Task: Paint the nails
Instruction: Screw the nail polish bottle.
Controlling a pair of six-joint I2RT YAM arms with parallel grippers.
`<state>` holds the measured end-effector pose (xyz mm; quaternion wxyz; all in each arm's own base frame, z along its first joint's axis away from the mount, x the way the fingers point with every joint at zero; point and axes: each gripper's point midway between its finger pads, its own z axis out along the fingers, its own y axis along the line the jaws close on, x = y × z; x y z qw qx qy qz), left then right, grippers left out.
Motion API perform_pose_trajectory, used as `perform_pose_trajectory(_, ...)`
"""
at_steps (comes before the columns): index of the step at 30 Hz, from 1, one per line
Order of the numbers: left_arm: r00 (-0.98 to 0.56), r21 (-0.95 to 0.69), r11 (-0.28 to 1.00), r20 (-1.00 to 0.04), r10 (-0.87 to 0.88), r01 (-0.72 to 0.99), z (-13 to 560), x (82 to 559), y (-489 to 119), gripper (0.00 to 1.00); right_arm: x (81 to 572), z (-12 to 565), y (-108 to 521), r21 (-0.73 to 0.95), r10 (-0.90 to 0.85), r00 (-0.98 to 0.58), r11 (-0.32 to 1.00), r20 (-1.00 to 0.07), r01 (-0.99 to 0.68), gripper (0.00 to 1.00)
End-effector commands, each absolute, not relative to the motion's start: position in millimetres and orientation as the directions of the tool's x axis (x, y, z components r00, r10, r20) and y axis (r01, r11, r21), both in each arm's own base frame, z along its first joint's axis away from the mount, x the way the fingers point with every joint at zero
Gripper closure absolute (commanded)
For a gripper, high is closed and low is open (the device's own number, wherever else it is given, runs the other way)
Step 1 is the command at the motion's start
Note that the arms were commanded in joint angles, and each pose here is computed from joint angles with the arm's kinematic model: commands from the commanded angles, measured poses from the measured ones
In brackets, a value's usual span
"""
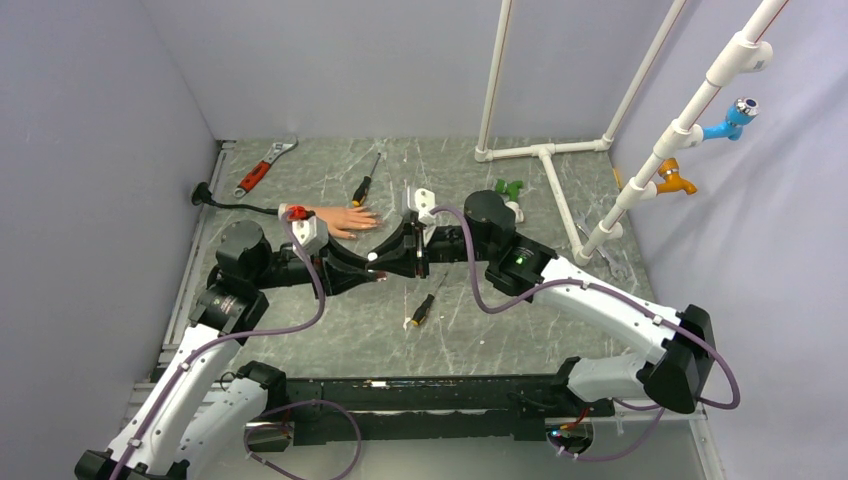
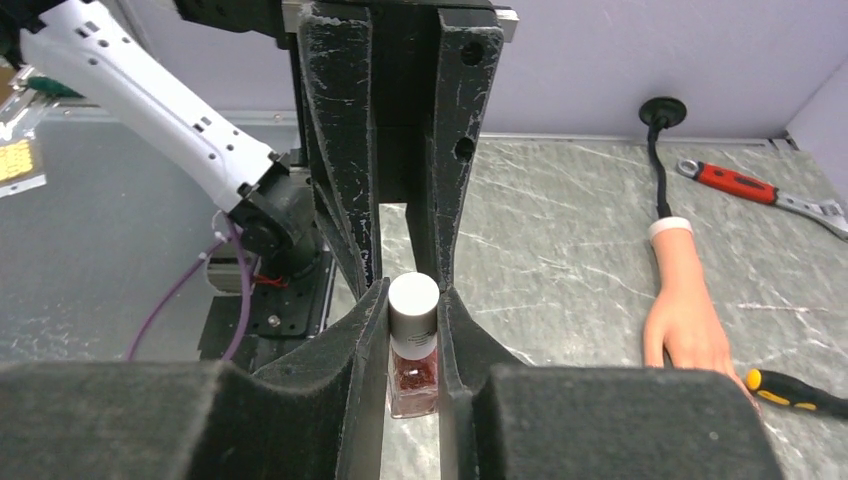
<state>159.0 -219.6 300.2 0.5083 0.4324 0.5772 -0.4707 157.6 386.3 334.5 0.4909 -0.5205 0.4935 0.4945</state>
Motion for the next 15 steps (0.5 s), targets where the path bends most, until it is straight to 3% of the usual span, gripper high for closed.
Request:
perform_pose_trajectory(1, -0.061, -0.061, 0.277, -0.998, -0.009, 0.959, 317.6, 175.3, -215.9, 1.0, 169.1, 346.2, 391.1, -0.059, 0.005, 0.06, 0.023, -0.998, -0.998, 0.91)
perform_pose_trajectory(7, -0.09, -0.089, 0.425, -0.996, -0.019, 0.901, 314.2, 199.8, -206.3, 1.0, 196.3, 333.7, 404.3, -0.016, -0.01, 0.014, 0.19, -1.0, -0.982, 0.98)
perform_pose_trajectory(15, -0.064, -0.065, 0.56, -0.998, -0.022, 0.826, 316.6, 214.2, -189.3, 1.0, 210.4, 320.6, 425.0, -0.026, -0.055, 0.006, 0.373, -0.998, -0.927, 1.0)
